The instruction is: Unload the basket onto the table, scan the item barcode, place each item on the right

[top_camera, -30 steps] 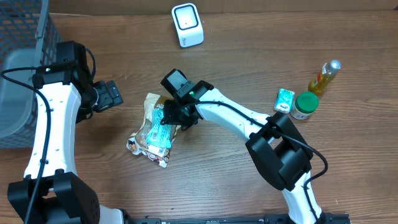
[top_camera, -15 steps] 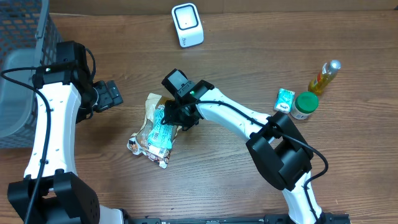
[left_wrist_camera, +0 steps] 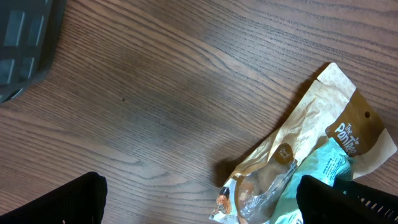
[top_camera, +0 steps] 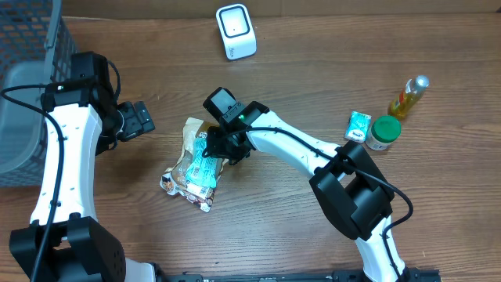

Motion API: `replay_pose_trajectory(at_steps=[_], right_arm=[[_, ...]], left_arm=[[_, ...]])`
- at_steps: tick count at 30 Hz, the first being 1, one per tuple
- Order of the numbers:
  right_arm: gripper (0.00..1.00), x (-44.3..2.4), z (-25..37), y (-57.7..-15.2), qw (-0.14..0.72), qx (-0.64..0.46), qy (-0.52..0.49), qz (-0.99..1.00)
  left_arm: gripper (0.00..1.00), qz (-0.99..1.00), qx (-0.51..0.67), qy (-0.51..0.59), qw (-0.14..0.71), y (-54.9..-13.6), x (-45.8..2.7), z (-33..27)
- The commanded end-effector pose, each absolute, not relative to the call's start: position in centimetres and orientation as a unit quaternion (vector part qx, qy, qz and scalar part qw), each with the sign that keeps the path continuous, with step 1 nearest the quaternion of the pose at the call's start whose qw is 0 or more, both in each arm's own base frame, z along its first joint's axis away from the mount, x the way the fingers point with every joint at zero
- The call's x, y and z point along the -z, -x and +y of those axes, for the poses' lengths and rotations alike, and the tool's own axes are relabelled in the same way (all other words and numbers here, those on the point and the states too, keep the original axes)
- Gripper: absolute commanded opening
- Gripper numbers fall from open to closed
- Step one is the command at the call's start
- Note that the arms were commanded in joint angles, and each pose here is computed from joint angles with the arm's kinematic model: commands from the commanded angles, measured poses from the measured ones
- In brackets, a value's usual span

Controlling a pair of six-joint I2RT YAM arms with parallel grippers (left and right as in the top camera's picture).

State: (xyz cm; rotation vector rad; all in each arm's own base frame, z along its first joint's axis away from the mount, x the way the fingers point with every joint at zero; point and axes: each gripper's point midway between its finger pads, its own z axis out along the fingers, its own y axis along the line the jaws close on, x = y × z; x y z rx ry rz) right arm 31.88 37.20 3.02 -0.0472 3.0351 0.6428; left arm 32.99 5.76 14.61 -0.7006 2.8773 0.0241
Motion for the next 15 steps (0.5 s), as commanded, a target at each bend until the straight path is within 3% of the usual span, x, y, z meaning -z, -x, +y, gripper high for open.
replay_pose_trajectory(at_steps=[1, 7, 13, 15], right_arm=[[0.25, -2.9, 36.7, -31.6, 0.03, -0.191, 0.017, 0.981], [0.11, -3.0, 36.0, -32.2, 0.03, -0.193, 0.033, 0.98], [0.1, -3.4, 35.9, -31.1, -0.024, -0.227, 0.025, 0.973], [0.04, -3.3, 36.0, -30.7, -0.028, -0.225, 0.027, 0.974]], left_arm=[[0.99, 0.968, -0.009, 0.235, 0.091, -33.1, -14.6, 5.8], [1.0, 0.968, -0.009, 0.235, 0.091, -33.1, -14.6, 5.8], [1.0, 0.968, -0.009, 0.235, 0.091, -33.1, -14.6, 5.8], [1.0, 0.968, -0.009, 0.235, 0.091, -33.1, -14.6, 5.8]])
